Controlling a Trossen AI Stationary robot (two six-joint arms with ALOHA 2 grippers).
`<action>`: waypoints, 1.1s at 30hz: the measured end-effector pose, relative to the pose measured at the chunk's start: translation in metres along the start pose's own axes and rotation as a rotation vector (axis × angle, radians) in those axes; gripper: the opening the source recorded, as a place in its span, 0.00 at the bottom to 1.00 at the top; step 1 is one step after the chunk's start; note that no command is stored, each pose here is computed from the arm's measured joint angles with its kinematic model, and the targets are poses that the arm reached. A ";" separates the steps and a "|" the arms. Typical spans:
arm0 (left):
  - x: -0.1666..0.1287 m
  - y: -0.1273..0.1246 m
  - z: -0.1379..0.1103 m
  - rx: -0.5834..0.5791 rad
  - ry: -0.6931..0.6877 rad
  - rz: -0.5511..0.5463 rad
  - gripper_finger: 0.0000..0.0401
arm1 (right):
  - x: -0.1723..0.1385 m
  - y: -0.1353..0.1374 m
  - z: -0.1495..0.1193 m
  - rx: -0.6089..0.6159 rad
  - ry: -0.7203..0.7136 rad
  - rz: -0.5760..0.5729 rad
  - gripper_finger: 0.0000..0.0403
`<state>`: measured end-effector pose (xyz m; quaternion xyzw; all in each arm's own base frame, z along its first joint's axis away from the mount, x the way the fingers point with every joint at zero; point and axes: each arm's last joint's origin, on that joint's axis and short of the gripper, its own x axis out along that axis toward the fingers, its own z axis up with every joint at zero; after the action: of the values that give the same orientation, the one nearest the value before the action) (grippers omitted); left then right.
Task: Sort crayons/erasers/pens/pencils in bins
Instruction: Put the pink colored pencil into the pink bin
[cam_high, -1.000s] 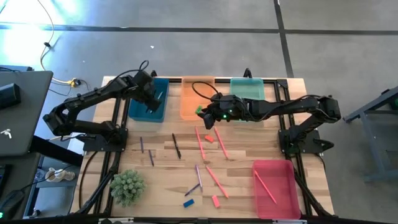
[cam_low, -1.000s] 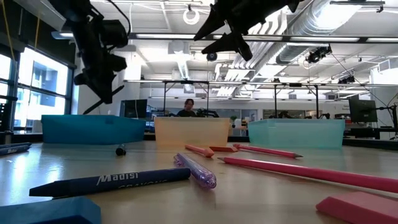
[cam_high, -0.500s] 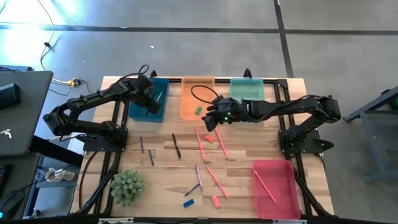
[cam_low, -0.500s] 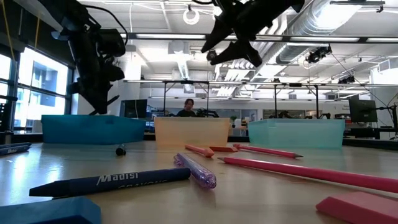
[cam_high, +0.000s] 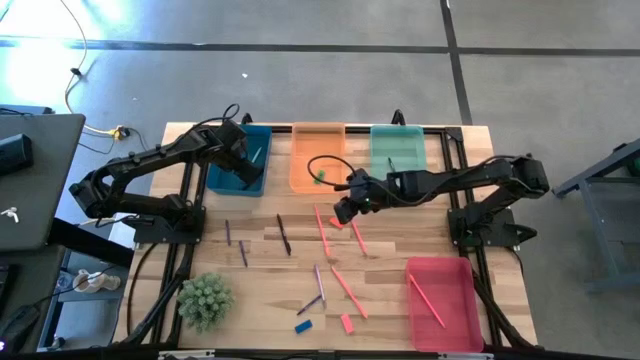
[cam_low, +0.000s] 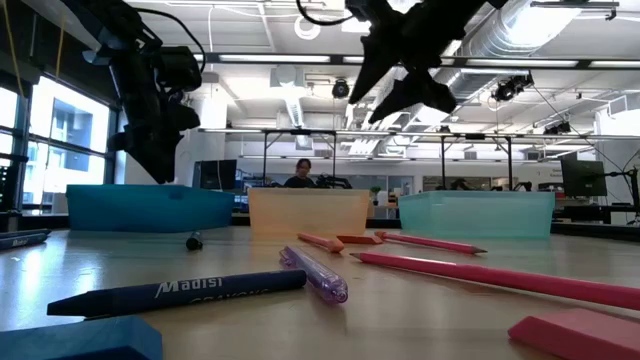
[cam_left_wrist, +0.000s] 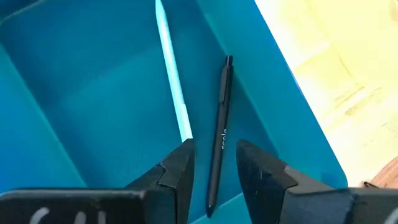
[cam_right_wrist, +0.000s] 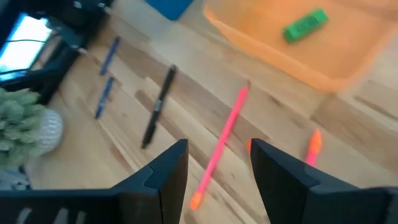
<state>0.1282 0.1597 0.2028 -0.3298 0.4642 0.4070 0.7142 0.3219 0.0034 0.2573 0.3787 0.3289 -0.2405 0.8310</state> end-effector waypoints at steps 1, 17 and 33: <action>0.000 0.000 0.000 0.009 0.000 0.000 0.28 | 0.000 -0.001 -0.002 0.016 0.001 -0.023 0.41; -0.060 -0.010 0.041 0.145 -0.134 -0.021 0.29 | 0.014 -0.012 -0.022 0.173 0.125 -0.190 0.41; -0.096 -0.012 0.048 0.160 -0.172 -0.034 0.29 | 0.064 -0.019 -0.054 0.202 0.261 -0.322 0.41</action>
<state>0.1351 0.1679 0.3105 -0.2434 0.4268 0.3833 0.7821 0.3332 0.0249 0.1751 0.4304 0.4640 -0.3504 0.6904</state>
